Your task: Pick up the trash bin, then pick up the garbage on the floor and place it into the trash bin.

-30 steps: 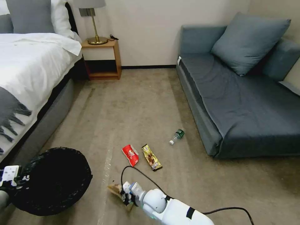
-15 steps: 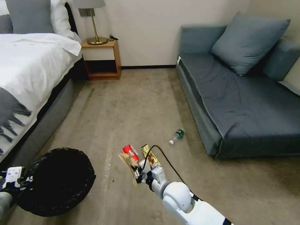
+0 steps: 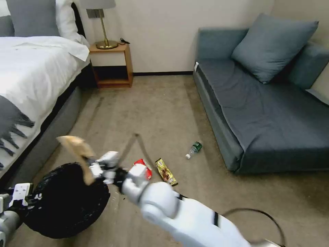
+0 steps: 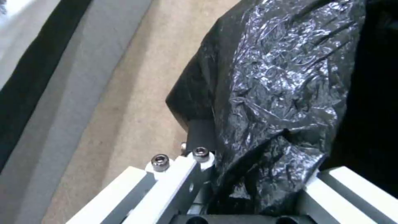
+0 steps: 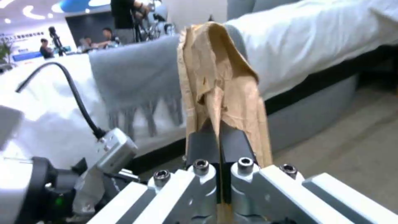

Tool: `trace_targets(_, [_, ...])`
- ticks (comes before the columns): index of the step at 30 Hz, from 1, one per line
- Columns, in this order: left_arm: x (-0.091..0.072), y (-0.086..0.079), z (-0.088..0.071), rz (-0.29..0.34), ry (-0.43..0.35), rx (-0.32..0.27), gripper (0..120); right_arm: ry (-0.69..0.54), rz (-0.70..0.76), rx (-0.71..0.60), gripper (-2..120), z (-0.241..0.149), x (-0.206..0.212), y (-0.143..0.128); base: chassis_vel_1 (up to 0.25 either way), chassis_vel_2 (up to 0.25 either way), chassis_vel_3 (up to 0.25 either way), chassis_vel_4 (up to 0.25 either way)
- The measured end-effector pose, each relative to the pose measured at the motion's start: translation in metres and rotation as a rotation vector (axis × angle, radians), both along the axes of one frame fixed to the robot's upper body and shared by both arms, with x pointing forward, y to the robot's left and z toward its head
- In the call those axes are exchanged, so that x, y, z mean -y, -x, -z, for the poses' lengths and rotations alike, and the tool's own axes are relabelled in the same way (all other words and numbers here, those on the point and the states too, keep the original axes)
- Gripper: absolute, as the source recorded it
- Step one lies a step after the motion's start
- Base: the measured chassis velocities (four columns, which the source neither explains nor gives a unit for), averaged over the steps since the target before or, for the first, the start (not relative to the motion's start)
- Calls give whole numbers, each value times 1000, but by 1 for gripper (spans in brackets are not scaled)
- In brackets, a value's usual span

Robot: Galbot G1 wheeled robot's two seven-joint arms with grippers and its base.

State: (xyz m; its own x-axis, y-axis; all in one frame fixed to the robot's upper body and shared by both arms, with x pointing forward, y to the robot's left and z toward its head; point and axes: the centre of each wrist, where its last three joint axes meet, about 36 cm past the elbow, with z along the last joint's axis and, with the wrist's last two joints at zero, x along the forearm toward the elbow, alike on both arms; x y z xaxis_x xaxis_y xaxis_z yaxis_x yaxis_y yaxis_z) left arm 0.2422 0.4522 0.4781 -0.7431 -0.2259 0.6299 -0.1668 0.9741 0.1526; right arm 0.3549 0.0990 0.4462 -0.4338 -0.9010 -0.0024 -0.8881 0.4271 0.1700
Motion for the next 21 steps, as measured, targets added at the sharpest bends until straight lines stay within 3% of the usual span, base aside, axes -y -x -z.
trace_targets(5, [3,0,1,-1,17,8,3,37,20,-73,1,12,-26,3,0,0,0,0])
trace_targets(9, [0,0,3,-9,36,12,3,52,17,-110,10,16,-34,9,0,0,0,0])
trace_targets(11, [-1,0,3,-14,41,17,3,57,10,-122,22,17,-39,16,0,0,0,0])
trace_targets(14, [-2,-1,1,-15,42,21,3,63,13,-118,29,19,-38,17,0,0,0,0])
trace_targets(21, [-4,-3,0,-16,41,28,3,69,77,-67,57,26,-19,12,0,0,0,0])
